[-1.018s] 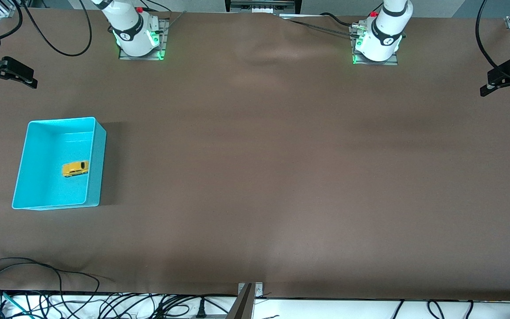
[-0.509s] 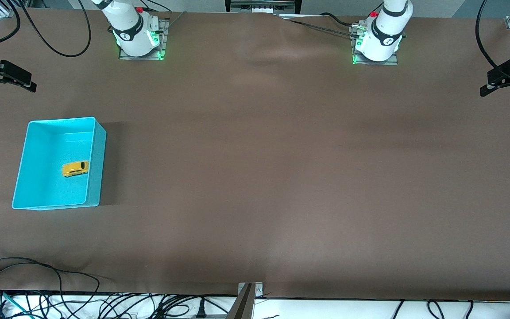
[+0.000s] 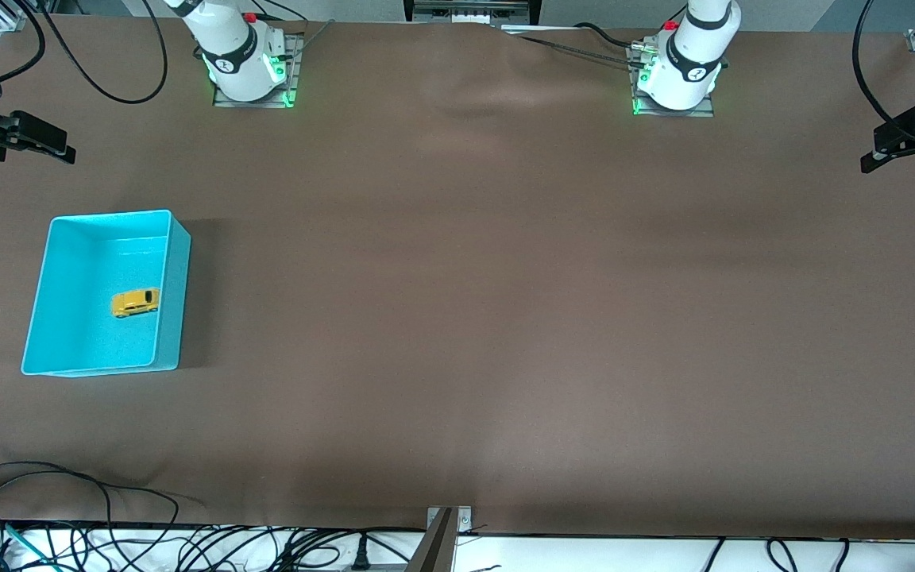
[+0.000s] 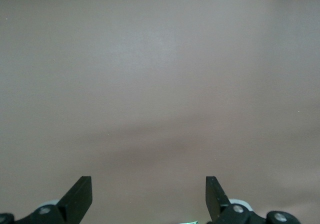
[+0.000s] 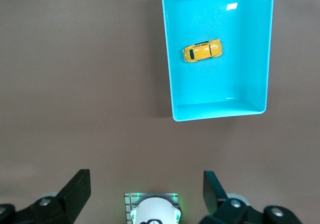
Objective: Wind up and store yellow beetle car
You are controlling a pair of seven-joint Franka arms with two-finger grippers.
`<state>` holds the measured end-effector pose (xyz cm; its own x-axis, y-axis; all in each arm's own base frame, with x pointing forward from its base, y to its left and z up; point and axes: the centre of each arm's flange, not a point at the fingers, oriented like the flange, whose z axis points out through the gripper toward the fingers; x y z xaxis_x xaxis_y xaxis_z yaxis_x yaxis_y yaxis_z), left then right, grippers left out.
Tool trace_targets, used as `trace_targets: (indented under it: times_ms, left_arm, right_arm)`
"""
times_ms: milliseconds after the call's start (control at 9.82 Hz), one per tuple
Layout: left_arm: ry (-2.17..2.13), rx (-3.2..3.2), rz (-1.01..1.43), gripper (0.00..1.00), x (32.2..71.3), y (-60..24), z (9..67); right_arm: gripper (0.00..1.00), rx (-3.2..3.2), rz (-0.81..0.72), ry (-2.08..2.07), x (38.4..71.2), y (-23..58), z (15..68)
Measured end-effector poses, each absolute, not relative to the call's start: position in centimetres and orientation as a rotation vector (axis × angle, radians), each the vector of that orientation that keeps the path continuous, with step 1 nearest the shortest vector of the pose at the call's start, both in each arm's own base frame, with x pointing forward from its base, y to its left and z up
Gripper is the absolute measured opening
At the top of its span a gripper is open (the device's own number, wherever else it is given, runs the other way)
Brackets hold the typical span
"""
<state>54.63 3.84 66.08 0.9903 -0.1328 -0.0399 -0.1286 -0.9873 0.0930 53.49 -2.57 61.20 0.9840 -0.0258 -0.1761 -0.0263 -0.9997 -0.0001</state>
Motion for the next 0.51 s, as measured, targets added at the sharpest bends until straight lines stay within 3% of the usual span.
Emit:
trace_targets:
  times_ms: [509]
  left_arm:
    - [-0.203,3.042,-0.083,1.00,54.93,3.75,65.60]
  right_arm:
    - [1.00,-3.123,0.297,0.041,53.77,-2.61,60.61]
